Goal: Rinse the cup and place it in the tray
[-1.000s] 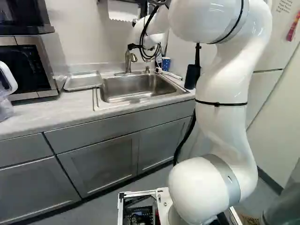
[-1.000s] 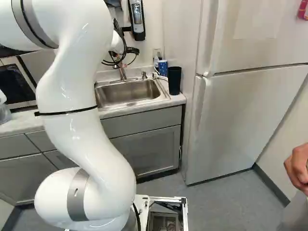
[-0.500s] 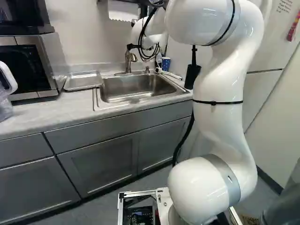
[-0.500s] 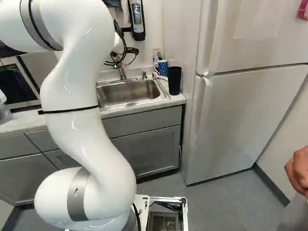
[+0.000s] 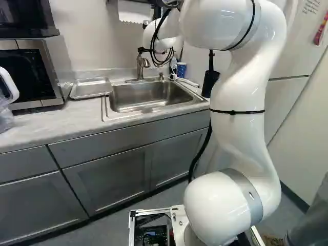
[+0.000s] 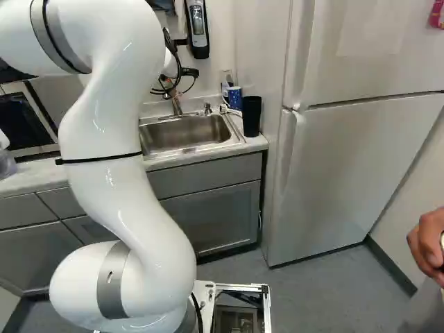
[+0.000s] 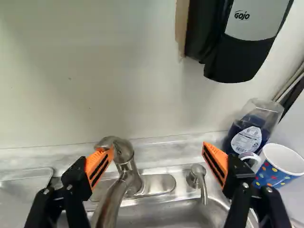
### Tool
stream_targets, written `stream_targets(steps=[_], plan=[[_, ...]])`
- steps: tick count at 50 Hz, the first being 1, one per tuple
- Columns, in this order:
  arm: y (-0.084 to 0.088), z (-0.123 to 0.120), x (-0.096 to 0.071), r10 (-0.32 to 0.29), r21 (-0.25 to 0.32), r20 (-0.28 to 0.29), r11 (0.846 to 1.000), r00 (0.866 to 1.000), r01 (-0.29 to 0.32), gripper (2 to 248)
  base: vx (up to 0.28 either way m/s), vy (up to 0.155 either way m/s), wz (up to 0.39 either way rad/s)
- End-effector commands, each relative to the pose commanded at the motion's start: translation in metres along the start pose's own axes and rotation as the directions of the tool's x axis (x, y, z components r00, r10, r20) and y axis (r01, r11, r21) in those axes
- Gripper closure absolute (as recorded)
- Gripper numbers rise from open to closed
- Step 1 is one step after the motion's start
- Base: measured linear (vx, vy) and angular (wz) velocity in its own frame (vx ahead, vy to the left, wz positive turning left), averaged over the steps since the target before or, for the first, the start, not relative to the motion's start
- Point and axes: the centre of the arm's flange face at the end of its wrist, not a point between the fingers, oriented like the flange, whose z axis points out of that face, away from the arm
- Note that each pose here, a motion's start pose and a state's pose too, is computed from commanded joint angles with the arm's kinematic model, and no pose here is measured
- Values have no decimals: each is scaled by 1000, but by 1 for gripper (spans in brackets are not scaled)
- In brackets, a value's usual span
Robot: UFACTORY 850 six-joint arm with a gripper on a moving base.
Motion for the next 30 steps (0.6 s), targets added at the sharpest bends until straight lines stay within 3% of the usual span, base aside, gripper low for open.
stream_targets(steps=[30], plan=[[2,10,9,0,-2,-90,1000,996,-1,3,0,0,0]])
